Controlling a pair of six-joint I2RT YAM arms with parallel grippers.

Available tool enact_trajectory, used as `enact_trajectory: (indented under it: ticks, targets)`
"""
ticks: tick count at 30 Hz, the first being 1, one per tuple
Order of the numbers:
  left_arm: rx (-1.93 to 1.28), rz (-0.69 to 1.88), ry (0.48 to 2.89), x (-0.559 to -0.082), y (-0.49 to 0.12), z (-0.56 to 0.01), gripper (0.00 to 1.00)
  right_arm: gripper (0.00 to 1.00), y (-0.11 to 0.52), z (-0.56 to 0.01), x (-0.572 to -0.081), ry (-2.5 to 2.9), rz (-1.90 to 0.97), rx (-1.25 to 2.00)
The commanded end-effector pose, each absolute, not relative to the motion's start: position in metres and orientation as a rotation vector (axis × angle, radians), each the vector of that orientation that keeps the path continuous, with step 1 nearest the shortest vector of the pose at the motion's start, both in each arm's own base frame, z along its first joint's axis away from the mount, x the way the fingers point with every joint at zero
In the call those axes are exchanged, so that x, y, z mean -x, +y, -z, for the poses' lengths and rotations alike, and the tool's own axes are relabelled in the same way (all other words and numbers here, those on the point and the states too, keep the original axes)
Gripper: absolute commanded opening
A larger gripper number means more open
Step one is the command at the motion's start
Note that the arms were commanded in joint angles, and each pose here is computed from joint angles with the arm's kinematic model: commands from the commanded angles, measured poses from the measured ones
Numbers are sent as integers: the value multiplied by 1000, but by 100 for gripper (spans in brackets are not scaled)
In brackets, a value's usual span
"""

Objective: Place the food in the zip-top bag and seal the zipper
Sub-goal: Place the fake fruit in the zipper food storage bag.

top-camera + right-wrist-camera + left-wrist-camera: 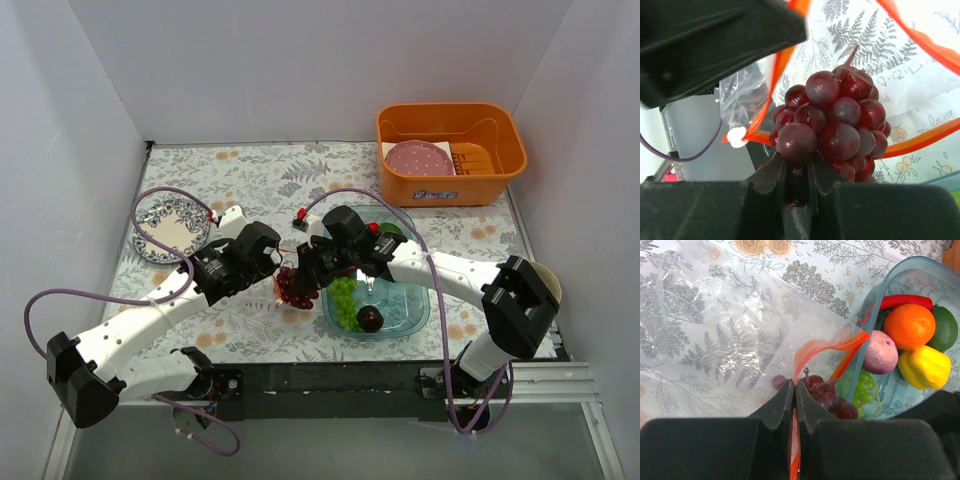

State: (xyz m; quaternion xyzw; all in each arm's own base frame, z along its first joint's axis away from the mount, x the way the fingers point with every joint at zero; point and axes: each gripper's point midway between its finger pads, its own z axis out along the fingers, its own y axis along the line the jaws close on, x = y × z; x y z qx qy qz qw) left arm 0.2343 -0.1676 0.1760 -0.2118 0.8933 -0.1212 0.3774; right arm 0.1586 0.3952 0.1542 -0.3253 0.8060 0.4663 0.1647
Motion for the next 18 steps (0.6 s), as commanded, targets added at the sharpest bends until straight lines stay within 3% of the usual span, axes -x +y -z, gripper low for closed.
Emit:
enact_trajectory:
  ticks: [1,14,17,18]
  targets:
    - [533,365,2253,-242,-174,-186,0,1,396,-183,-160,2165,-1324,976]
    - [486,616,2282,-215,-190,-187,0,3,436,-188,-214,2142,-1330,695]
    - [500,624,2282,-212,-187,-186,0,10,439,-188,-222,2153,-1320,658]
    - [505,622,2279,-211,-186,-186,0,20,440,-188,-223,2155,-1318,659]
